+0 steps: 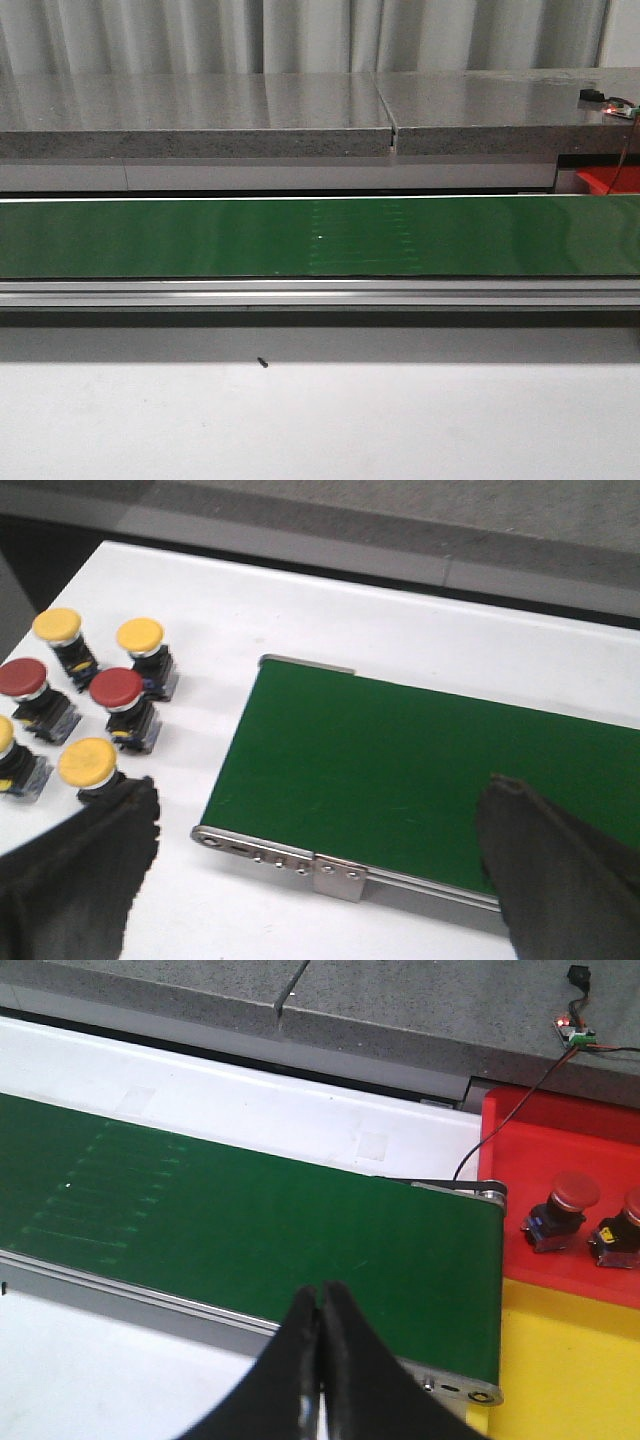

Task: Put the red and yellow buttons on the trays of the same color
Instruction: 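Move the left gripper over a yellow push-button on the table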

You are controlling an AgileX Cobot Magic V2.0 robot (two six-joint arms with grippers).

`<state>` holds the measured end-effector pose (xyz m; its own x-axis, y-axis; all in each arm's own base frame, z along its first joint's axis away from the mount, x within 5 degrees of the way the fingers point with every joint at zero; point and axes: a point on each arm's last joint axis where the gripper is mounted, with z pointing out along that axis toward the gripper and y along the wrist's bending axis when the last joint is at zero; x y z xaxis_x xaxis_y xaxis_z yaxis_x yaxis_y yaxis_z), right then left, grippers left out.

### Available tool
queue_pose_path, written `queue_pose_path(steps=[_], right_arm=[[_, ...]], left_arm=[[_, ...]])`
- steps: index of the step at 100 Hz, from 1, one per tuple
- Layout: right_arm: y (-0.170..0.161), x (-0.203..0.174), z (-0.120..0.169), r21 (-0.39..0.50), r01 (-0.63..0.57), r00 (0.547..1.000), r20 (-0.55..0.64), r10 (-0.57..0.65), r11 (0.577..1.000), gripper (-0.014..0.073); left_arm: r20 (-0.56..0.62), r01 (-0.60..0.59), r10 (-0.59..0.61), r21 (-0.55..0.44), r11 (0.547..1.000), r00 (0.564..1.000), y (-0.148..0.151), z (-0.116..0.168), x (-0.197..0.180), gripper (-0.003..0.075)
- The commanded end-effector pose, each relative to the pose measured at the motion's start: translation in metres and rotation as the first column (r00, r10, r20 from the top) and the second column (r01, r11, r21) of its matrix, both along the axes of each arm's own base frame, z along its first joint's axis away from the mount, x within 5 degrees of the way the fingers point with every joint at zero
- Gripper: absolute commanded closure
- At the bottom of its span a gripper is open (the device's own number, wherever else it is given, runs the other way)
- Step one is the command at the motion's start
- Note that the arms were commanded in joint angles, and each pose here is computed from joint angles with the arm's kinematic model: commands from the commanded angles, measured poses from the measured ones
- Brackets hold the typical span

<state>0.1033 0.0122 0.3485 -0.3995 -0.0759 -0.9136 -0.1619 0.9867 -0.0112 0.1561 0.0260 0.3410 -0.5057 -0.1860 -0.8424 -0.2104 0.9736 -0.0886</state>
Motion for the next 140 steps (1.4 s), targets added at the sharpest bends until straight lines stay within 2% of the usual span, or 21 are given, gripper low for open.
queue_pose_path(steps=[1, 24, 55, 92, 140], right_arm=[[-0.001, 0.001, 0.013, -0.001, 0.01, 0.996, 0.083, -0.01, 1.0, 0.0663], [-0.001, 0.001, 0.013, -0.001, 0.01, 0.996, 0.083, -0.01, 1.0, 0.0663], [-0.001, 0.001, 0.013, -0.001, 0.01, 0.996, 0.083, -0.01, 1.0, 0.0663], [-0.001, 0.001, 0.013, -0.001, 0.01, 0.996, 0.083, -0.01, 1.0, 0.0663], [-0.001, 0.001, 0.013, -0.001, 0.01, 0.996, 0.083, -0.01, 1.0, 0.0663]], left_arm=[[0.042, -0.073, 0.074, -0.017, 0.997, 0.996, 0.016, 0.014, 0.024, 0.0094], [-0.039, -0.246, 0.244, -0.054, 0.968, 0.969, 0.066, 0.008, 0.067, 0.0094], [-0.151, -0.34, 0.328, -0.061, 0.938, 0.932, 0.116, -0.017, 0.111, 0.0094], [-0.272, -0.34, 0.314, -0.053, 0.939, 0.91, 0.138, -0.059, 0.149, 0.0094], [-0.361, -0.331, 0.297, -0.034, 0.943, 0.884, 0.152, -0.11, 0.172, 0.0094]])
